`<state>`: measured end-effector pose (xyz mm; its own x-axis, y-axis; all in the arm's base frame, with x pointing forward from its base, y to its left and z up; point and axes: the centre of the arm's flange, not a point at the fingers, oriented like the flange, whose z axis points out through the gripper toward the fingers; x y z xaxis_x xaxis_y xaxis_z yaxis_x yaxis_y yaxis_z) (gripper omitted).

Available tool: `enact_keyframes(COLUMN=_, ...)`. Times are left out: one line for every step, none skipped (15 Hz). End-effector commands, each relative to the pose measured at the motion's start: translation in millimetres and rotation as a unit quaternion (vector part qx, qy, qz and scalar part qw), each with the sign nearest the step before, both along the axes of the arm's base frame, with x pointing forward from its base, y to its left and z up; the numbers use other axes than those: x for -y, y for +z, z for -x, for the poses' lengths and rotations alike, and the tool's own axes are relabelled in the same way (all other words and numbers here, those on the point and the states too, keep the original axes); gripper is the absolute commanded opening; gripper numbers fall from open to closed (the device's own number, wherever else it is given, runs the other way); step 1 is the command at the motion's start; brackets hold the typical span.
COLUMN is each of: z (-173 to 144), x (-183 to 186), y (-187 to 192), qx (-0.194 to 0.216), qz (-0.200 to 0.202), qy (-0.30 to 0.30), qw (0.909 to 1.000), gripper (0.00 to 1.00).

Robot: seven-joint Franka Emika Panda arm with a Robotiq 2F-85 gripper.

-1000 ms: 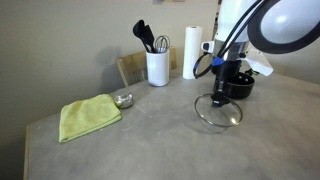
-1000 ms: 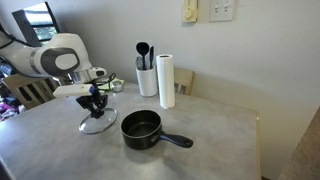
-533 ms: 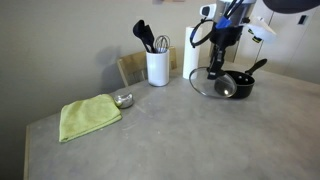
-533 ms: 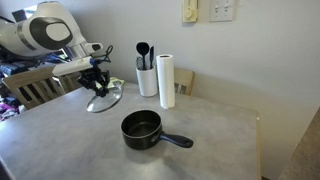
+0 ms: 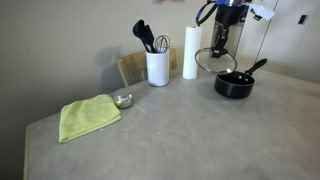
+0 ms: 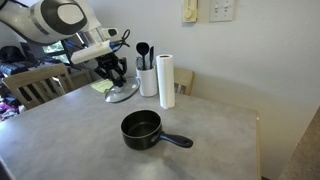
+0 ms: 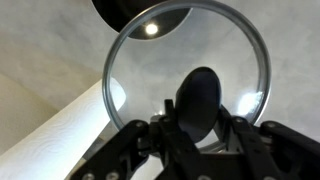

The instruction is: Take the lid from the table and put it on the black pot

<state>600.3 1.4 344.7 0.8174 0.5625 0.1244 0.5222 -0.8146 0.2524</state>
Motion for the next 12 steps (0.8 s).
enact_keyframes(z=-26, x=50, y=5, qx=-0.02, qz=0.009, qy=0.019, qw=0.9996, gripper=0.14)
enact_keyframes(z=-27, x=62, y=3, qx=-0.022, qz=0.011, qy=0.021, qw=0.9995, gripper=0.14)
enact_keyframes(z=-28, x=75, y=0, qx=-0.027, qz=0.009, qy=0.023, qw=0.9993, gripper=0.14)
enact_keyframes(z=-28, x=85, y=-4, qx=-0.031, qz=0.008, qy=0.021, qw=0.9993, gripper=0.14)
enact_keyframes(z=-27, x=97, y=-11, qx=-0.037, qz=0.01, qy=0.019, qw=0.9991, gripper=0.14)
enact_keyframes(z=-26, x=107, y=-15, qx=-0.044, qz=0.009, qy=0.018, qw=0.9988, gripper=0.14)
enact_keyframes(z=-23, x=117, y=-24, qx=-0.053, qz=0.008, qy=0.017, qw=0.9984, gripper=0.14)
enact_keyframes(z=-22, x=124, y=-29, qx=-0.063, qz=0.002, qy=0.021, qw=0.9978, gripper=0.14)
enact_keyframes(z=-18, x=132, y=-38, qx=-0.074, qz=-0.006, qy=0.023, qw=0.997, gripper=0.14)
enact_keyframes(z=-15, x=137, y=-45, qx=-0.085, qz=-0.019, qy=0.029, qw=0.9958, gripper=0.14)
enact_keyframes(z=-12, x=142, y=-53, qx=-0.095, qz=-0.027, qy=0.032, qw=0.9946, gripper=0.14)
enact_keyframes(z=-9, x=145, y=-58, qx=-0.108, qz=-0.039, qy=0.033, qw=0.9928, gripper=0.14)
